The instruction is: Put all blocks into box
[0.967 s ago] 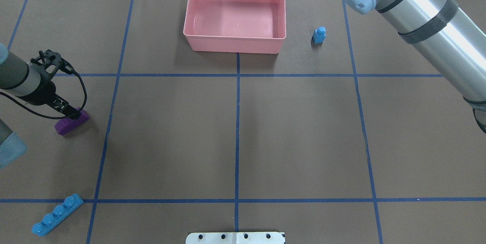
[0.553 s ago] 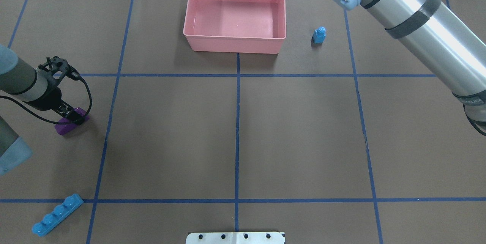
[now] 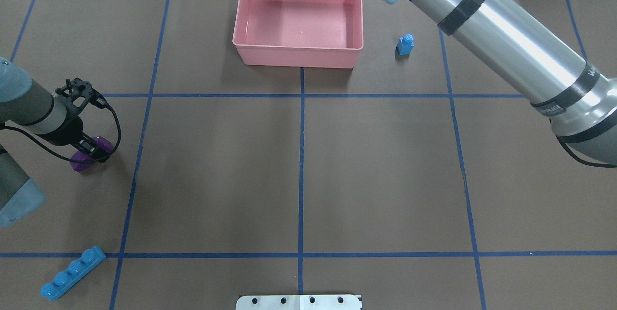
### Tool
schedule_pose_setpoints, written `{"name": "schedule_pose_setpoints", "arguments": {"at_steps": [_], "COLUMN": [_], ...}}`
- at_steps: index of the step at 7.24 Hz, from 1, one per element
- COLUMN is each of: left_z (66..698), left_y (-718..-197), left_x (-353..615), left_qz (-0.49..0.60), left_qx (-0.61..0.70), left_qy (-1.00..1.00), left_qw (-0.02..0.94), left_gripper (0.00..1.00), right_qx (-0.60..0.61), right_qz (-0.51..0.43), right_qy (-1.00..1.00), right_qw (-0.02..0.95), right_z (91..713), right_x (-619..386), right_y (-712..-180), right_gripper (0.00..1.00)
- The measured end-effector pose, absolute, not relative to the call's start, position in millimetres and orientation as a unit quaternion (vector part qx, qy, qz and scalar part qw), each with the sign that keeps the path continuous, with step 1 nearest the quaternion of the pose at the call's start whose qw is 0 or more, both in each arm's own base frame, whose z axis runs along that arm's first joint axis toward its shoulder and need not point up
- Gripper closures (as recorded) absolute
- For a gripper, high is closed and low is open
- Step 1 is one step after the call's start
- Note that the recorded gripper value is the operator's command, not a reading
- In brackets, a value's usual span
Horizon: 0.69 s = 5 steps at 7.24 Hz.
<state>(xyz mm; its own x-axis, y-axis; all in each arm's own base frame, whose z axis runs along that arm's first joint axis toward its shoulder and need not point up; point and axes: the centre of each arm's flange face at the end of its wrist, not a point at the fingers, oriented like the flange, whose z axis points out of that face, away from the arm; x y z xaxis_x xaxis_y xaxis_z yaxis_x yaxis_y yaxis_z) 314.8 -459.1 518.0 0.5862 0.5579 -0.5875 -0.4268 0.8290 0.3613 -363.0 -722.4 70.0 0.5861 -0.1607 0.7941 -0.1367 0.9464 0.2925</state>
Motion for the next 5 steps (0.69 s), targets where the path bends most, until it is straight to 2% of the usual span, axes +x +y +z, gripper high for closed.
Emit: {"name": "schedule_pose_setpoints", "arguments": {"at_steps": [1,3,5], "left_z": [516.9,506.9,471.5], "left_y": [-459.2,-457.0,-450.9], "left_x": [315.3,311.9,296.5], "left_qz": [0.278,0.278,0.277], "left_qx": [0.092,0.097,0.102], "left_qy": [0.361,0.367,0.392], "left_qw": [0.886,0.882,0.871], "left_gripper": [1.0,1.0,1.0], "right_qx": [0.171,0.186,0.203], "right_qz": [-0.008,-0.014,-0.02], "right_qy": [-0.452,-0.446,-0.435], "right_qw": [0.876,0.876,0.877], "right_z": [69.7,74.1,88.0], "right_x": [-377.9,-413.3,-447.7], "right_y": [-730.2,-740.9,-738.4], "right_gripper": [1.0,1.0,1.0]}}
